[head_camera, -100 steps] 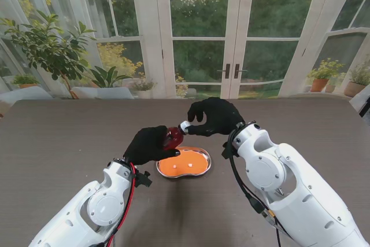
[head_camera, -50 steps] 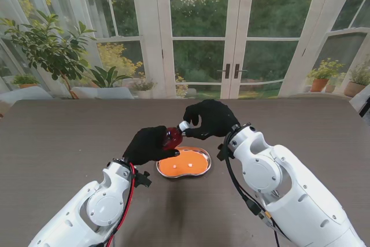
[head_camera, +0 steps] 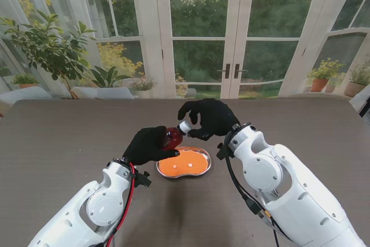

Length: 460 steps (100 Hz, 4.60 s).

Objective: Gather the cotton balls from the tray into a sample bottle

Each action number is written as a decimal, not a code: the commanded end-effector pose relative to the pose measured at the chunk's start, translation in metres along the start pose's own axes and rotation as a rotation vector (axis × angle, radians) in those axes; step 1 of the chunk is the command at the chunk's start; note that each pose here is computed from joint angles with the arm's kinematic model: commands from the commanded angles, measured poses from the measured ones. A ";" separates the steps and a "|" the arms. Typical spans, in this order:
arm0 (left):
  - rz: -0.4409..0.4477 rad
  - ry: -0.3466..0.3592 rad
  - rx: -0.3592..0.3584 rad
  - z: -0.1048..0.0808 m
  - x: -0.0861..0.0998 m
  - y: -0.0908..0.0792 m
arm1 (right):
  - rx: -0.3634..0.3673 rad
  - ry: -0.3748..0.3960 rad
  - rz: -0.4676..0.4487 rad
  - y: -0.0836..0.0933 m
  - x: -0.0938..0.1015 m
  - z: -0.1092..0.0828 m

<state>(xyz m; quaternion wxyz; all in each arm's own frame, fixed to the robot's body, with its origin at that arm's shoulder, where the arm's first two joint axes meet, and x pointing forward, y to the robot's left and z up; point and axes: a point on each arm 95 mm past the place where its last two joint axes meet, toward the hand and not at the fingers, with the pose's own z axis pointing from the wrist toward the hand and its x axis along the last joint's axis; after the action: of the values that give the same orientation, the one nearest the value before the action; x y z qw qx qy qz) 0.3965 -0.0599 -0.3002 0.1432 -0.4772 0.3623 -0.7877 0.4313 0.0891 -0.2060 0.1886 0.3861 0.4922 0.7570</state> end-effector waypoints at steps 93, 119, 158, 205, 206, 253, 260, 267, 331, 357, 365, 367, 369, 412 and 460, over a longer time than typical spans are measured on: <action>-0.004 0.002 -0.021 0.001 0.003 0.002 | 0.033 -0.032 -0.034 0.001 0.001 0.001; -0.003 0.003 -0.020 0.001 0.003 0.002 | 0.047 -0.005 0.015 0.001 0.000 0.000; -0.002 0.002 -0.023 0.001 0.003 0.002 | -0.001 0.046 0.016 -0.001 0.002 0.004; -0.001 0.001 -0.022 0.001 0.003 0.002 | 0.058 0.000 -0.002 0.007 -0.005 0.000; -0.001 0.001 -0.022 0.001 0.003 0.002 | 0.060 -0.003 -0.003 0.008 -0.005 0.000; -0.003 0.001 -0.024 0.002 0.003 0.002 | 0.080 -0.024 -0.049 0.005 -0.003 0.002; -0.003 0.001 -0.024 0.002 0.003 0.002 | 0.070 -0.012 -0.037 0.004 -0.002 0.002; -0.003 0.000 -0.024 0.002 0.002 0.002 | 0.064 -0.004 -0.027 0.004 -0.001 0.002; -0.003 -0.002 -0.026 0.001 0.002 0.003 | 0.024 0.064 -0.040 0.002 -0.001 0.004; -0.002 -0.002 -0.028 0.000 0.002 0.003 | 0.053 0.018 -0.041 0.007 -0.004 0.000; -0.003 -0.002 -0.029 0.000 0.002 0.003 | 0.063 0.004 -0.044 0.008 -0.005 -0.001; -0.003 -0.002 -0.029 0.000 0.002 0.003 | 0.065 0.002 -0.047 0.008 -0.005 -0.001; -0.002 -0.002 -0.029 0.000 0.002 0.003 | 0.066 -0.001 -0.052 0.008 -0.005 -0.001; -0.002 -0.003 -0.030 0.000 0.002 0.003 | 0.064 0.005 -0.094 0.002 -0.003 0.001; -0.002 -0.003 -0.032 0.001 0.002 0.003 | 0.027 0.064 -0.071 0.001 -0.002 0.004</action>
<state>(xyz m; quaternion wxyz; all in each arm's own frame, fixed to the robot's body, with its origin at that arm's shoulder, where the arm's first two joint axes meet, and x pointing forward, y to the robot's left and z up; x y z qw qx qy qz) 0.3966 -0.0606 -0.3012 0.1415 -0.4799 0.3682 -0.7837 0.4362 0.0855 -0.2039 0.1989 0.3504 0.5170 0.7552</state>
